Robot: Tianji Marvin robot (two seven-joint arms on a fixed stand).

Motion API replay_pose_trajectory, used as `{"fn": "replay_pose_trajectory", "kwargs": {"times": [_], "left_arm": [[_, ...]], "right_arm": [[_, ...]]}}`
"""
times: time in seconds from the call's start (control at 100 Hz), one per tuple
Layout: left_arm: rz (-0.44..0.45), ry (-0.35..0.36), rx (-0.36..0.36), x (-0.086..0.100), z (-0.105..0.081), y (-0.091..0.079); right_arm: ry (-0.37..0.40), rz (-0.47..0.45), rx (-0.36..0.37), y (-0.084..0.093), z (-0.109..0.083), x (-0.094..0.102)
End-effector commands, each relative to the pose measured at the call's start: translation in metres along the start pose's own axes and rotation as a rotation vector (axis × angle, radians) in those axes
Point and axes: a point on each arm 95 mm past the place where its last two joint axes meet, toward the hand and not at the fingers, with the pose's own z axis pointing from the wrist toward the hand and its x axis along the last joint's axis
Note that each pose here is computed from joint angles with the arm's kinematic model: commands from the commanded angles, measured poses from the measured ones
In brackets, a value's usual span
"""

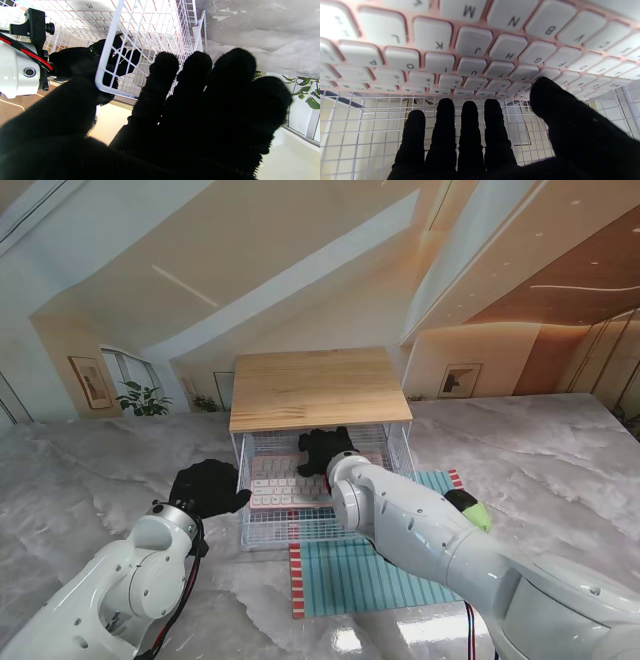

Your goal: Unroll the mouse pad and set up the keyboard and mouse from the tabletop organizer

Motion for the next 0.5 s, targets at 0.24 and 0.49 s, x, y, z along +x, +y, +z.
{"fn": "replay_pose_trajectory", "kwargs": {"times": [0.24, 0.49], "left_arm": [[-0.014, 0.005, -0.03, 0.0014, 0.0004, 0.0044], [-0.023, 0.007, -0.037, 0.0013, 0.0006, 0.0041]], "right_arm": [[0.008, 0.012, 0.059, -0.0025, 0.0024, 0.001], [0.001, 0.039, 0.113, -0.0061, 0.0041, -0.002]]}}
